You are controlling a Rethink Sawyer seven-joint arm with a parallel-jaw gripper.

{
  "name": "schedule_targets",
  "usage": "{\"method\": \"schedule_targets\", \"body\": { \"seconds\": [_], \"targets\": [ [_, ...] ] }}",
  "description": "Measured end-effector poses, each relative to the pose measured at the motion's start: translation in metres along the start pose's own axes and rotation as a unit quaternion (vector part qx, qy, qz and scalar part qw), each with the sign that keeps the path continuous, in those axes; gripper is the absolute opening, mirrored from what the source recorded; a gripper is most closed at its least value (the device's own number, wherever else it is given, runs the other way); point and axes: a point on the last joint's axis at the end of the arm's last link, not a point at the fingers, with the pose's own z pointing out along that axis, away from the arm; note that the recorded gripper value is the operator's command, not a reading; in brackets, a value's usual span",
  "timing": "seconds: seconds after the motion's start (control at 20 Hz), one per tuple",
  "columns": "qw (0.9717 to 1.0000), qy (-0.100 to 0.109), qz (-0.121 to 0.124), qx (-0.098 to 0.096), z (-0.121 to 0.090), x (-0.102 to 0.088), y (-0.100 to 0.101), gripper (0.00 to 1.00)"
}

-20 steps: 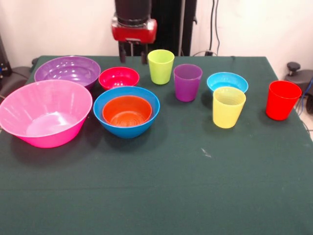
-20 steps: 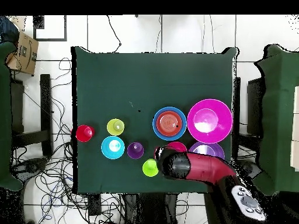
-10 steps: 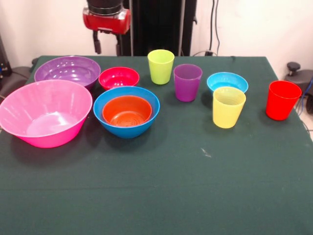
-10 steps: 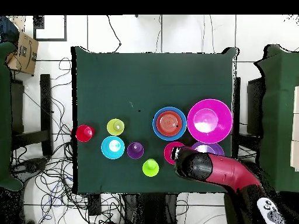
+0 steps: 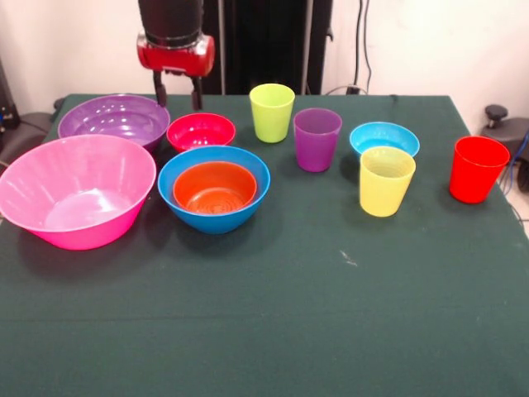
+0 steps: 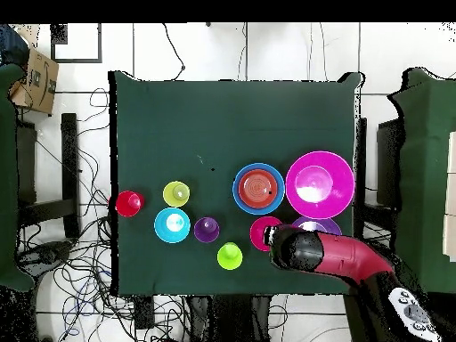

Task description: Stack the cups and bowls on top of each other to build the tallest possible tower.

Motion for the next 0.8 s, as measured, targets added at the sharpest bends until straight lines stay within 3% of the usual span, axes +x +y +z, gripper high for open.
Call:
{"method": "schedule_targets", "body": {
  "seconds": [0.45, 0.8],
  "targets": [
    [0.9998, 0.012, -0.008, -0.013, 0.036, 0.011, -0.002, 1.00],
    [0.9998, 0.012, 0.002, -0.013, 0.036, 0.012, -0.012, 1.00]
  ]
}}
